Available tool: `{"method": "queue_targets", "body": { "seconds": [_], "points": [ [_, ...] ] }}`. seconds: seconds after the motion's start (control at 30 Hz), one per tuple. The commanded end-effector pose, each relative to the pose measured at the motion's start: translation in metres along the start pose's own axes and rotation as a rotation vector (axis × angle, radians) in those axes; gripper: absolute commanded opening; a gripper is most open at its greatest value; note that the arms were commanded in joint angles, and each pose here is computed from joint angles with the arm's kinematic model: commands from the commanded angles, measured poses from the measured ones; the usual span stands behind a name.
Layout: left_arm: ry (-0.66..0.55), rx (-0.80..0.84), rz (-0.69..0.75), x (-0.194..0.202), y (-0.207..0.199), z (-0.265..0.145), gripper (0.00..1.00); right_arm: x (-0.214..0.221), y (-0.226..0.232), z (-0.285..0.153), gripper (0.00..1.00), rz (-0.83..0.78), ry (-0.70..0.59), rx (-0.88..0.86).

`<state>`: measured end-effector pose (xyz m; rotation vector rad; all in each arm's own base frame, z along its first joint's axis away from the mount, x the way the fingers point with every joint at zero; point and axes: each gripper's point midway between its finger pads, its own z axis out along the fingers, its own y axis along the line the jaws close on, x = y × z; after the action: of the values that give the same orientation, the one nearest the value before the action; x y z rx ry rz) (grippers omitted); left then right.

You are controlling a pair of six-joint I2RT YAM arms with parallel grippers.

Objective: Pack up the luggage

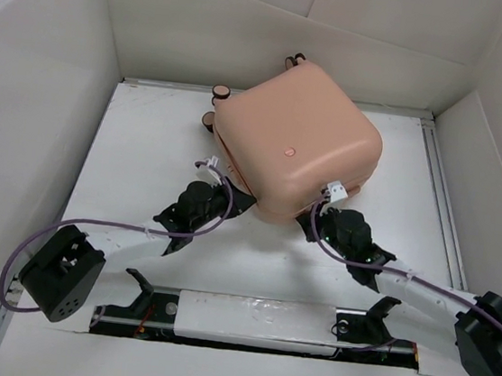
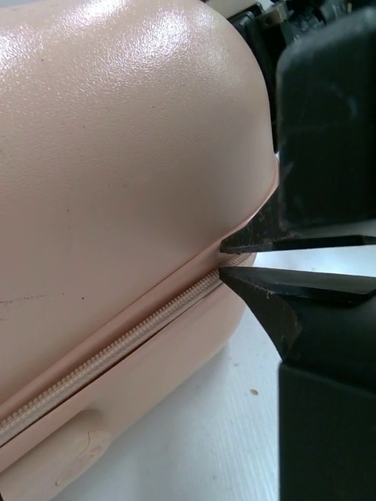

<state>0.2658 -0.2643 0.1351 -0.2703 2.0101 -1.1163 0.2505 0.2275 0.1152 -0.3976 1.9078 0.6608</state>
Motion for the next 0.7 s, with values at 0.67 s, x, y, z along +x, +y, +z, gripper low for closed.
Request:
{"method": "queue_targets", "body": {
  "seconds": [0.67],
  "points": [
    [0.058, 0.302, -0.132, 0.006, -0.077, 0.005, 0.00, -0.007, 0.197, -0.004, 0.00, -0.059, 0.010, -0.430]
  ]
}}
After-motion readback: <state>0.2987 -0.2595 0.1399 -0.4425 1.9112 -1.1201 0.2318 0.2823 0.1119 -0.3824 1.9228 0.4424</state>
